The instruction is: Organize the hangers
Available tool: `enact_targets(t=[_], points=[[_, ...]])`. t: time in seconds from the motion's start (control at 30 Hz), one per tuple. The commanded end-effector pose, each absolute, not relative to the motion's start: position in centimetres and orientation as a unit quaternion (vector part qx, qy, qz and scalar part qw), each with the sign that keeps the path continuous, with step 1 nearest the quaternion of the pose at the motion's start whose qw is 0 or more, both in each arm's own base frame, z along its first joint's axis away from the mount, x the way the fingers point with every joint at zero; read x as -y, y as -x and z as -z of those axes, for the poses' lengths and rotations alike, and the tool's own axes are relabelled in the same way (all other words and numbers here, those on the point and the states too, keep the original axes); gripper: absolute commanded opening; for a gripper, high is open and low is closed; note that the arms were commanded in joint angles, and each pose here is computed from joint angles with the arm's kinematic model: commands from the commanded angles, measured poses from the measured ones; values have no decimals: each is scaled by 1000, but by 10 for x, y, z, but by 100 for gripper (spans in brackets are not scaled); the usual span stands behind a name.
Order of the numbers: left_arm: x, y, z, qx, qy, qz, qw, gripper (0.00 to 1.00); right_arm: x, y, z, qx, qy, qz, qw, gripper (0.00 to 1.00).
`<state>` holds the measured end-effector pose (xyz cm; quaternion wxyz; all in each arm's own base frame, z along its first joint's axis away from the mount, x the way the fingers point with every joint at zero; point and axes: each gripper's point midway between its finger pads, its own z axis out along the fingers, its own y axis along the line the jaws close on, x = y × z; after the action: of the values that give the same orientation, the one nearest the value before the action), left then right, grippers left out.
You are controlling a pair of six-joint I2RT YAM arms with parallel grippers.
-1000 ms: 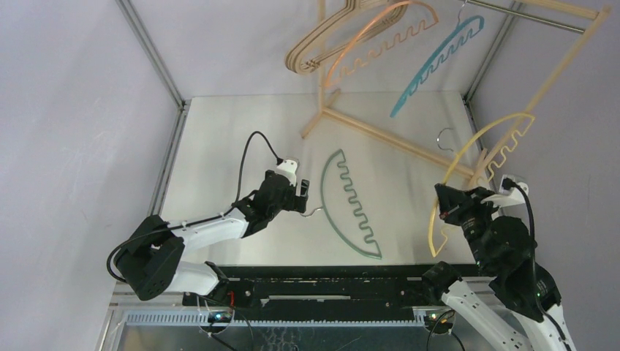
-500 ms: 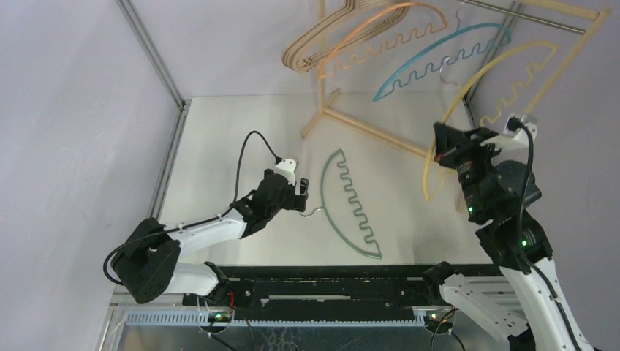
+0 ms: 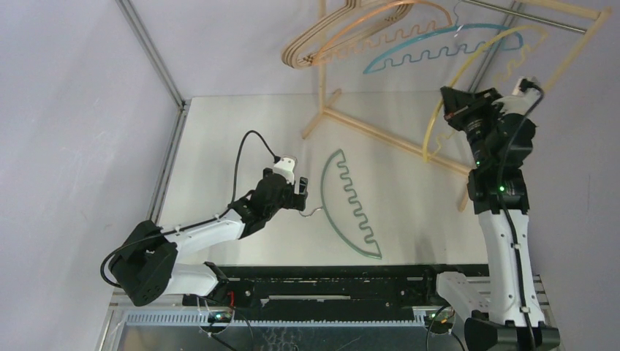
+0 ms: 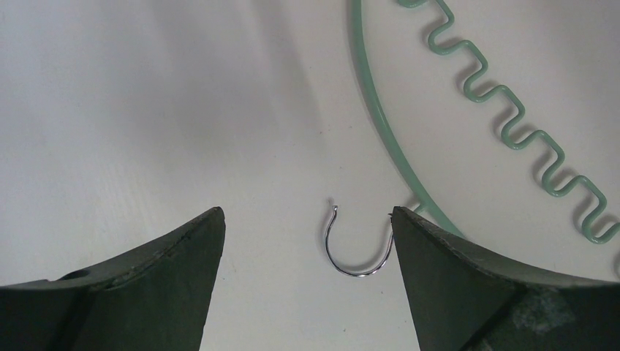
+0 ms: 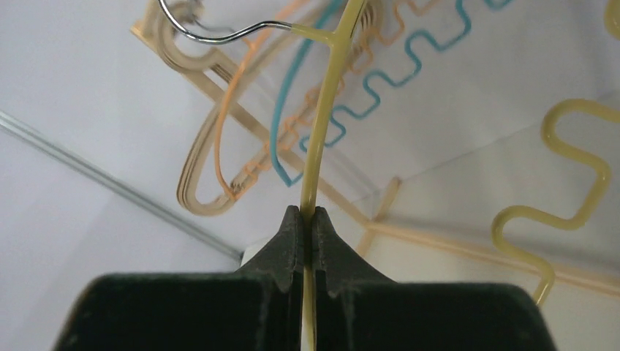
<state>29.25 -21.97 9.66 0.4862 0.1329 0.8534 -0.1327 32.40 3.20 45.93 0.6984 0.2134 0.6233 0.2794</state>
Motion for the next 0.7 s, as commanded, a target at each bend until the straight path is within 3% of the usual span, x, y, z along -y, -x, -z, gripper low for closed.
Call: enact_targets(t=[0.0,0.67], points=[[216,-300,-112,-842,-128,129,508,89,-59,-324,-467,-601,-180,-368,686,0],[218,-304,-100,-851,-134,118,494,88,-14,-331,-488,-554,-196,-349,730,0]])
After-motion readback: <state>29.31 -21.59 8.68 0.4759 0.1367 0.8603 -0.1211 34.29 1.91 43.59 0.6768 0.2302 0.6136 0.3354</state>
